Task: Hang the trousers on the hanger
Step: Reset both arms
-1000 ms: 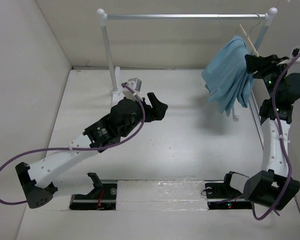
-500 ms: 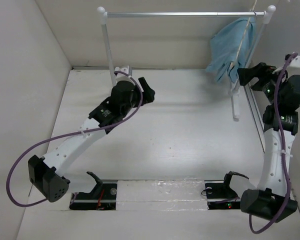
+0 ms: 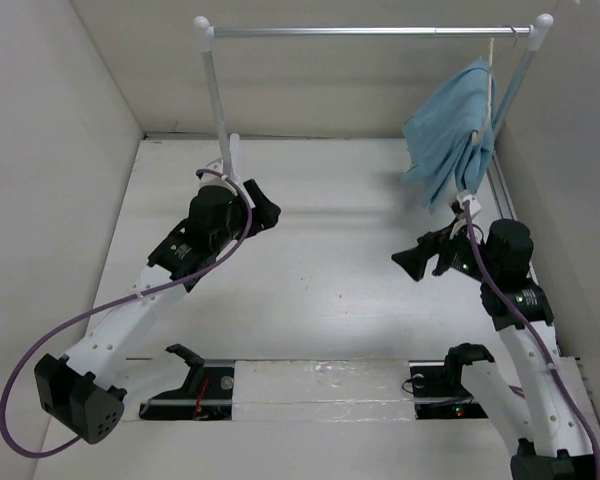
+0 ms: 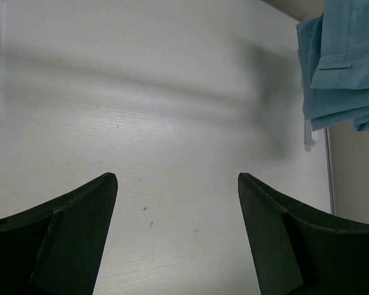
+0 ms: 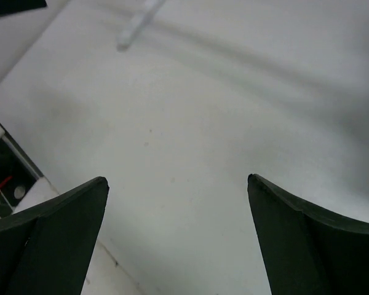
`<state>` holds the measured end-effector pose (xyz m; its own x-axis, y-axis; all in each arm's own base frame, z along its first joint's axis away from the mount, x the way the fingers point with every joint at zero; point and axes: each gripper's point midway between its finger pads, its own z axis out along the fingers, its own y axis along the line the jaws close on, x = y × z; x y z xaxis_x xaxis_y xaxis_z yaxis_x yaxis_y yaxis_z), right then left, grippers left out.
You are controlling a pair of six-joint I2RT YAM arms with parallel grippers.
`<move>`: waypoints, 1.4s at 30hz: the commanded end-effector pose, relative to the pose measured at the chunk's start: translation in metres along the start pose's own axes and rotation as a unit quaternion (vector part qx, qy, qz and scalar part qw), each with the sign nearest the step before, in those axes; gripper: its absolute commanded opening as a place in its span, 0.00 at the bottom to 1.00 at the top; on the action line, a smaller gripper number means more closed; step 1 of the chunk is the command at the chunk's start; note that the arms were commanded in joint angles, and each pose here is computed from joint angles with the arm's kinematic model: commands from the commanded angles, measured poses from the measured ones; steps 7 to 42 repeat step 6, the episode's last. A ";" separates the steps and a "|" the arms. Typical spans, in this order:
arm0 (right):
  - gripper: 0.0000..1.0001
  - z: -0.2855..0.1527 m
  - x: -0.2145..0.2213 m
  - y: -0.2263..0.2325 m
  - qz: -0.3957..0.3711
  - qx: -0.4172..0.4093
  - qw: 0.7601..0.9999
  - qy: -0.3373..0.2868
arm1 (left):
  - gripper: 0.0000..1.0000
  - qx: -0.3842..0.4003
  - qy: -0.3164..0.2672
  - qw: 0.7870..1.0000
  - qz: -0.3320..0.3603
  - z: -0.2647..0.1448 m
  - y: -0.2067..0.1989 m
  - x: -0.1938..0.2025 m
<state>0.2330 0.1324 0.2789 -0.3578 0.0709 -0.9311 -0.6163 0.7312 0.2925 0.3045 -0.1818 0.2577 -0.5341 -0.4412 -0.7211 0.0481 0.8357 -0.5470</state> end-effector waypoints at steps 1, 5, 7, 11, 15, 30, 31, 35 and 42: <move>1.00 -0.008 0.043 -0.002 0.007 0.013 0.999 0.034 | 0.76 0.024 0.013 0.999 -0.019 -0.010 0.003 0.018; 1.00 -0.006 0.051 -0.006 0.019 0.019 0.999 0.042 | 0.74 0.034 0.025 0.999 -0.029 -0.008 0.004 0.029; 1.00 -0.006 0.043 -0.003 0.012 0.013 0.999 0.033 | 0.75 0.037 0.026 0.999 -0.026 -0.008 0.003 0.029; 1.00 -0.006 0.043 -0.003 0.012 0.013 0.999 0.033 | 0.75 0.037 0.026 0.999 -0.026 -0.008 0.003 0.029; 1.00 -0.006 0.043 -0.003 0.012 0.013 0.999 0.033 | 0.75 0.037 0.026 0.999 -0.026 -0.008 0.003 0.029; 1.00 -0.006 0.043 -0.003 0.012 0.013 0.999 0.033 | 0.75 0.037 0.026 0.999 -0.026 -0.008 0.003 0.029; 1.00 -0.006 0.043 -0.003 0.012 0.013 0.999 0.033 | 0.75 0.037 0.026 0.999 -0.026 -0.008 0.003 0.029; 1.00 -0.006 0.043 -0.003 0.012 0.013 0.999 0.033 | 0.75 0.037 0.026 0.999 -0.026 -0.008 0.003 0.029; 1.00 -0.006 0.043 -0.003 0.012 0.013 0.999 0.033 | 0.75 0.037 0.026 0.999 -0.026 -0.008 0.003 0.029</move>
